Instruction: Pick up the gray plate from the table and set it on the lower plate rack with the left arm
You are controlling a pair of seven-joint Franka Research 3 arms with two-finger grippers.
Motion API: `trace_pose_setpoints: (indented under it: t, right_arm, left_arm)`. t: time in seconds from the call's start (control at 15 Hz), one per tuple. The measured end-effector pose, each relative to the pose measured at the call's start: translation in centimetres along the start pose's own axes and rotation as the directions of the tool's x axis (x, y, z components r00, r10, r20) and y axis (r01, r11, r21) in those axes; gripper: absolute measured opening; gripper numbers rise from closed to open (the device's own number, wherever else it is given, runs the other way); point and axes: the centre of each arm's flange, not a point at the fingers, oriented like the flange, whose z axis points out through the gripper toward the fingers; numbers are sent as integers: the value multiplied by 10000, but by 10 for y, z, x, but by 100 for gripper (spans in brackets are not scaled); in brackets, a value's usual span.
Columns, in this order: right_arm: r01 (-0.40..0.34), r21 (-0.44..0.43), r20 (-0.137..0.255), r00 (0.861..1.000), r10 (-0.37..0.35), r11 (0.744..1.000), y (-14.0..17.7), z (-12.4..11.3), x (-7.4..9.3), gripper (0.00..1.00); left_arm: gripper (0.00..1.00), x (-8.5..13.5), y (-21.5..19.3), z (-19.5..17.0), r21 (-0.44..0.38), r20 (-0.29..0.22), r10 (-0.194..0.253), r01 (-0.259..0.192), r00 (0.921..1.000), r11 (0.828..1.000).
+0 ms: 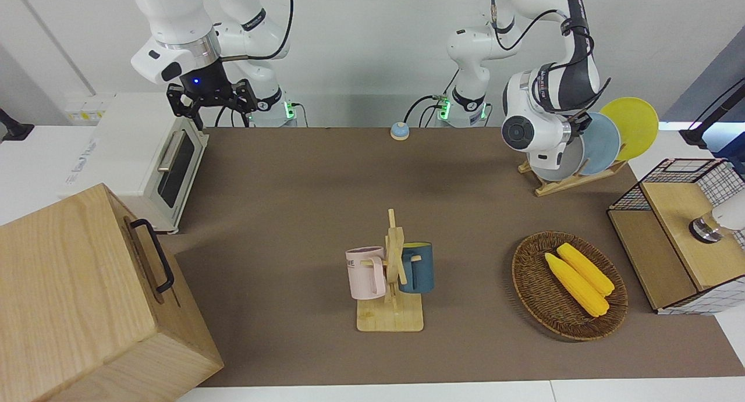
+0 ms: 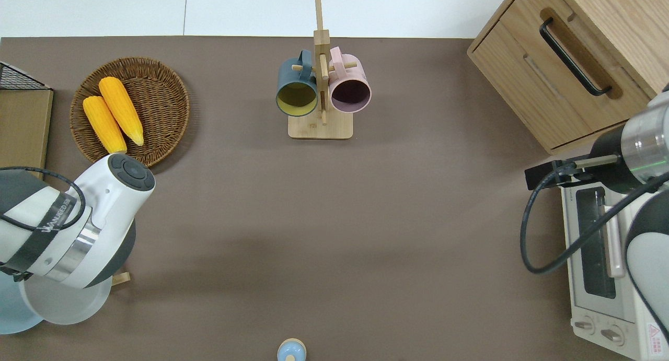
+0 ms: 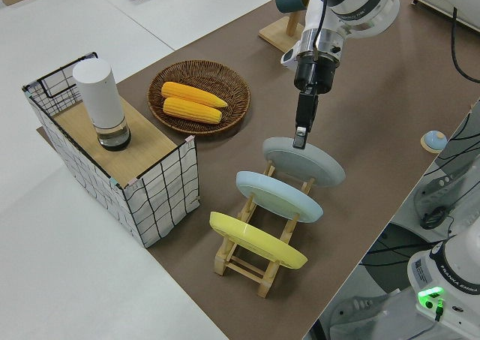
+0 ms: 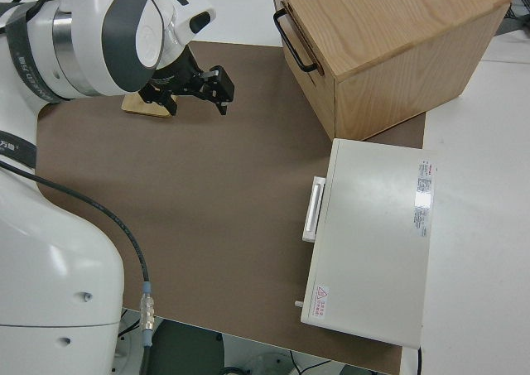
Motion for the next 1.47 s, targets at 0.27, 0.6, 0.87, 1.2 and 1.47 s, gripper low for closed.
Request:
trace_pose_setpoints:
  t: [0.27,0.6,0.87,1.2,1.47]
  right_arm:
    - [0,0,0,10000,0,10000,0,0,0,99]
    - [0,0,0,10000,0,10000,0,0,0,99]
    - [0,0,0,10000,0,10000,0,0,0,99]
    - [0,0,0,10000,0,10000,0,0,0,99]
    - [0,0,0,10000,0,10000,0,0,0,99]
  left_arm:
    - [41,3,10,0,-151,-82,63,-65,9999,9999]
    - [64,5,18,1,-233,-78,168,-169,9998,9996]
    - [64,6,20,-5,-415,-335,160,-174,9993,9990]
    - [64,2,5,-41,-1501,-534,-68,-13,9985,9887]
    - [68,-1,-15,-56,-1906,-782,20,-169,9969,9815]
